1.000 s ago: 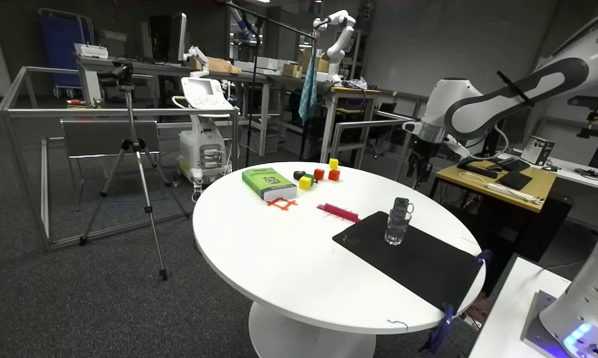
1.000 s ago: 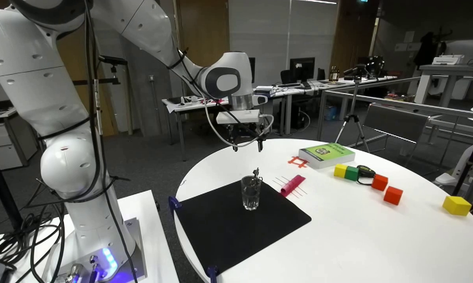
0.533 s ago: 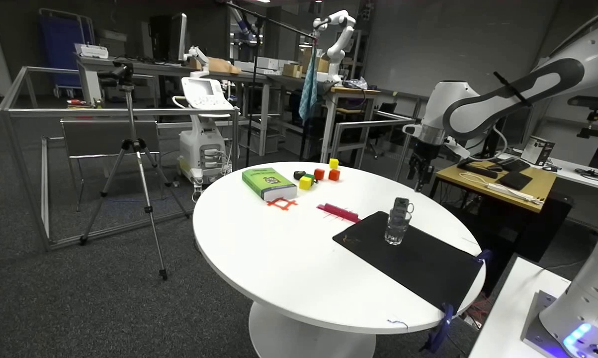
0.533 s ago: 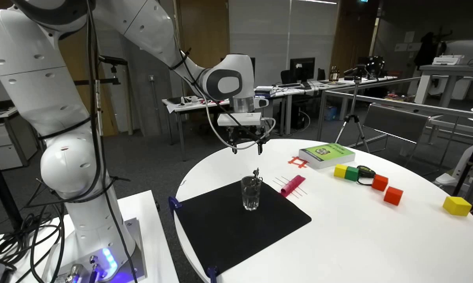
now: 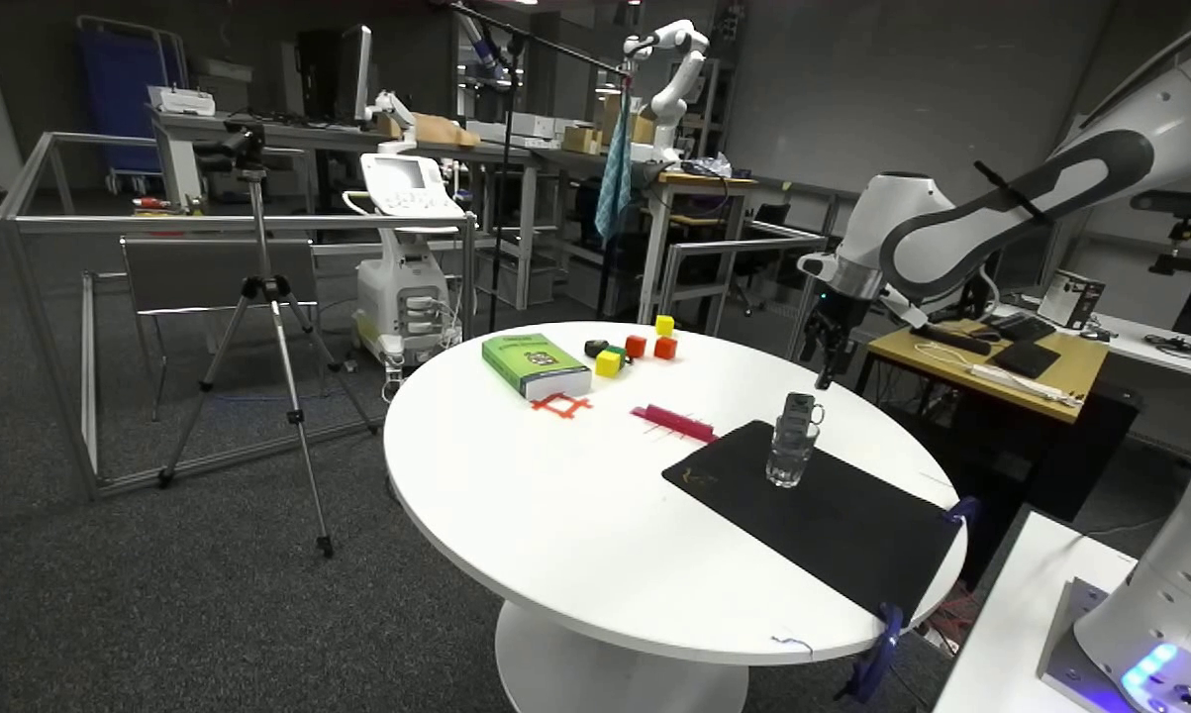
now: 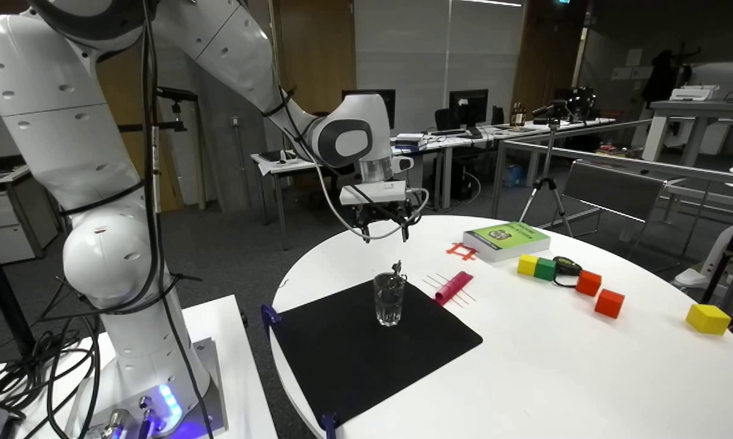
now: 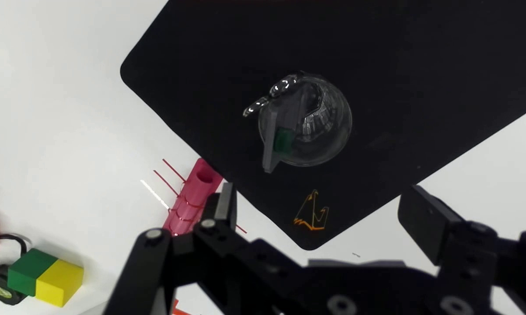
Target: Take the grey object out of the glass cup
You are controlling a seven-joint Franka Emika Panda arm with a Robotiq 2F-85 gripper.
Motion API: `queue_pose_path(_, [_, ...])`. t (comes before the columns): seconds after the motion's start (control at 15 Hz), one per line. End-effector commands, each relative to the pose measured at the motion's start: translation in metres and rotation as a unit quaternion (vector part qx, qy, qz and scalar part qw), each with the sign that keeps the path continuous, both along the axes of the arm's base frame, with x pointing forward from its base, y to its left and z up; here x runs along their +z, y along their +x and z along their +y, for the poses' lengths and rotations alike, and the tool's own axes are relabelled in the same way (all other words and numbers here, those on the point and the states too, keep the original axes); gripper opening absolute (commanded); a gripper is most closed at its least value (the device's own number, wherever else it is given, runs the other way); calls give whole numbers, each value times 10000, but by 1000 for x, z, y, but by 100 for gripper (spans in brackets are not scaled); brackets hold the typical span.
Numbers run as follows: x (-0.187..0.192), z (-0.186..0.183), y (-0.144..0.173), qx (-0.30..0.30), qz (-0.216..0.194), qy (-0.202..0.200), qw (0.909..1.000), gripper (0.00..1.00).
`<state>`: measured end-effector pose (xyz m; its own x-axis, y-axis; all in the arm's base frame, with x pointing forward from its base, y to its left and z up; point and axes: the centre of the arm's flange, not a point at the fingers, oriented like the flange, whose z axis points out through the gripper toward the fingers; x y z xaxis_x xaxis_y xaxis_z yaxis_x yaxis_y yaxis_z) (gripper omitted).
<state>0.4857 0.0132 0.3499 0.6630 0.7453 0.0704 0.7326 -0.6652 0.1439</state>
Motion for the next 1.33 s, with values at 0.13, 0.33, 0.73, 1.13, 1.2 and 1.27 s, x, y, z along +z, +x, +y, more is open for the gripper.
queue_pose_path(0.13, [-27,-10,16,114,24,-96,9999,100])
queue_pose_path(0.33, [-38,-15,24,92,75,-153,9998,100])
queue_pose_path(0.73, [-53,-24,34,91,148,-257,9995,96])
queue_pose_path(1.13, [-61,-24,34,175,220,-350,9990,42])
queue_pose_path(1.2, [-61,-22,33,207,227,-368,9988,35])
queue_pose_path(1.27, [-60,-22,32,236,223,-391,9987,28])
